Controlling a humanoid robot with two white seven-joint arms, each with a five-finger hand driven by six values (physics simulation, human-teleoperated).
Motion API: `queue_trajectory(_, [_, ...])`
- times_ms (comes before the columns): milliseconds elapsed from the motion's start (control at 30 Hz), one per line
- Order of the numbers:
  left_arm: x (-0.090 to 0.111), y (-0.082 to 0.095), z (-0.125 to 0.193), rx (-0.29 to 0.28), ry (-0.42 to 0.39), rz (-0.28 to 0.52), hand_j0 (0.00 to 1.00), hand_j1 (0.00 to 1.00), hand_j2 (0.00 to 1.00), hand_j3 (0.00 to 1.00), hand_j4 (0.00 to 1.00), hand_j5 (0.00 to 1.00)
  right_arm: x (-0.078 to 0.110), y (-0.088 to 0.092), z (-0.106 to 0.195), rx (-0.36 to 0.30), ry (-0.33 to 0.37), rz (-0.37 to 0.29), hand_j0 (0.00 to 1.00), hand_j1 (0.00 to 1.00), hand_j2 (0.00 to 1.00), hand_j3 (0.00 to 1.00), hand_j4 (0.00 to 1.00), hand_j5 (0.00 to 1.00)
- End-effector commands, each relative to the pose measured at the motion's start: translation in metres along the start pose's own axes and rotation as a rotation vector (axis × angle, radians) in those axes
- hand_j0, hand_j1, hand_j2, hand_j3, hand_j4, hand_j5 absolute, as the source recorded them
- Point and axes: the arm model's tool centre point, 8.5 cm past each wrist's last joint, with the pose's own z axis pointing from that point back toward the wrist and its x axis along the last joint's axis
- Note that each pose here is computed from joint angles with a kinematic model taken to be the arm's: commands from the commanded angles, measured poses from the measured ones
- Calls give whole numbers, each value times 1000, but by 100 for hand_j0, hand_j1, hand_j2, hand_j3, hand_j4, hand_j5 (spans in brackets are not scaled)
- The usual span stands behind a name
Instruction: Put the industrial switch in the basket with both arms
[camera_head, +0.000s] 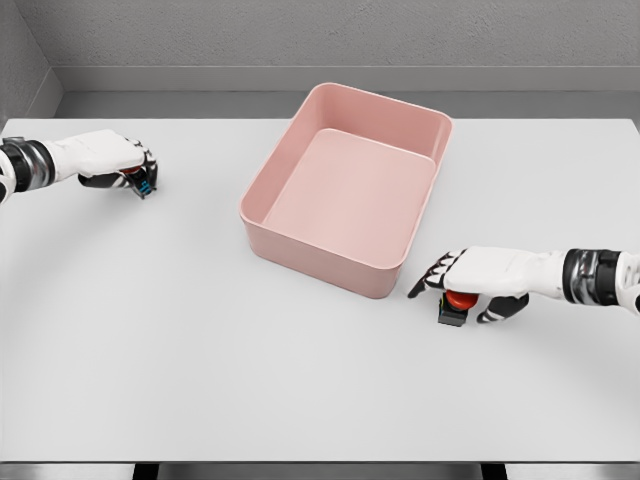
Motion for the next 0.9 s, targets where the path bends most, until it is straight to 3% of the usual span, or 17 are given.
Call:
queue_trajectory(0, [-1,-2,1,-27,2,3,27,27,27,27,27,27,0,-2,1,-5,1,0,75,75,75,75,75,75])
queue_trajectory(133, [-1,2,2,-10,0,10,25,25,25,25,25,25,0,-3,1,-7,-1,3,67,67,67,67,67,67])
queue_trajectory(233, [-2,5,5,0,2,7,25,25,25,25,25,25,1,-1,0,-1,-11,5,67,67,67,67,67,67])
queue_trajectory(400, [21,36,5,96,-70,-34,25,25,25,25,25,25,2,-1,1,1,-25,17,67,67,67,67,67,67])
queue_trajectory(433, [17,40,13,113,-62,-33,25,25,25,25,25,25,2,0,2,1,-25,18,59,59,59,59,59,59])
queue_trajectory(567, [25,68,27,203,-89,-64,25,25,25,25,25,25,1,-1,4,3,-18,20,50,50,50,50,50,50])
queue_trajectory(867, [92,113,35,360,-290,-126,26,26,26,26,26,26,-5,-8,13,-13,6,31,50,50,50,50,50,50])
